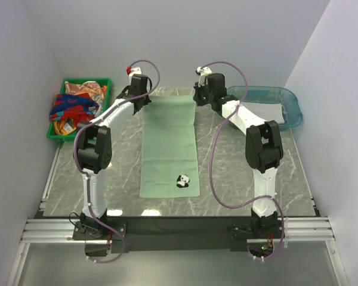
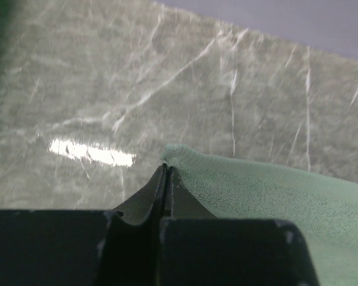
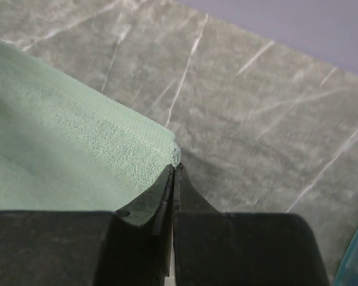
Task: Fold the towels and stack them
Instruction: Fold the towel
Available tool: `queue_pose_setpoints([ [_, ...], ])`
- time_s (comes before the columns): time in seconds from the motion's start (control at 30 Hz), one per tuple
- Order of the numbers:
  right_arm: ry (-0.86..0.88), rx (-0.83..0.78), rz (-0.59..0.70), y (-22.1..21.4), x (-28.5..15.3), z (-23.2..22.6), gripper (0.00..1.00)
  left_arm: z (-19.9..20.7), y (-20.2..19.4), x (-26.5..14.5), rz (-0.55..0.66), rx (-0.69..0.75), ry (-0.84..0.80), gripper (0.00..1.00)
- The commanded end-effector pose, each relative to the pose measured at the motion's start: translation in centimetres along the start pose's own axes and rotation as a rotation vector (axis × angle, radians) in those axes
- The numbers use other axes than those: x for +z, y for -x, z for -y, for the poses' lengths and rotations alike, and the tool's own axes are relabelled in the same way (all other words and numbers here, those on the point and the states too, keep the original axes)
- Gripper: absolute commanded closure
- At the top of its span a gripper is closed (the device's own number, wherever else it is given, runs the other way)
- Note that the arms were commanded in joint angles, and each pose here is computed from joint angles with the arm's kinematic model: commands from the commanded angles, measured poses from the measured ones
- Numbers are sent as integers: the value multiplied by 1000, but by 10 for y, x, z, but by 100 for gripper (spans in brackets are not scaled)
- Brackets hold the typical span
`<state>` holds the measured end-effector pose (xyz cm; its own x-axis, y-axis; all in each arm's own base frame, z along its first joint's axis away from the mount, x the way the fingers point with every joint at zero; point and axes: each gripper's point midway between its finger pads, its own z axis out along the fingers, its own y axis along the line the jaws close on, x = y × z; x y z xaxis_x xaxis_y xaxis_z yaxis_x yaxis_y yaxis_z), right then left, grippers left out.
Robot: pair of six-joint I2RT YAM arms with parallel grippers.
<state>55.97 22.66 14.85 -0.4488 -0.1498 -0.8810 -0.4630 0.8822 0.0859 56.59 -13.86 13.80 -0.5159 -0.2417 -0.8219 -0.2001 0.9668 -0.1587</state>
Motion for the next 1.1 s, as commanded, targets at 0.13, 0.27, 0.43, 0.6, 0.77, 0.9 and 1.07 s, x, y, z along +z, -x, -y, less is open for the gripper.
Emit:
queue_pose_setpoints([
  [0.13, 24, -35, 139, 39, -28, -2, 100, 8, 40, -26, 106, -38, -110, 99],
  [0.27, 46, -27, 131, 31, -53, -12, 100, -1, 32, -52, 87, -48, -124, 99],
  [0.43, 71, -20, 87, 14, -78, -27, 100, -1, 17, -83, 41, -80, -190, 100],
  [0.6, 88, 1, 49, -8, -109, -48, 100, -8, -12, -113, -67, -108, -219, 99],
  [0.77, 89, 50, 18, -28, -140, -67, 100, -22, -45, -142, -163, -148, -219, 99],
  [0.9, 93, 91, -37, -52, -157, -80, 100, -37, -72, -161, -211, -182, -200, 99],
  [1.07, 103, 145, -107, -86, -169, -91, 100, -52, -115, -173, -291, -205, -192, 99],
])
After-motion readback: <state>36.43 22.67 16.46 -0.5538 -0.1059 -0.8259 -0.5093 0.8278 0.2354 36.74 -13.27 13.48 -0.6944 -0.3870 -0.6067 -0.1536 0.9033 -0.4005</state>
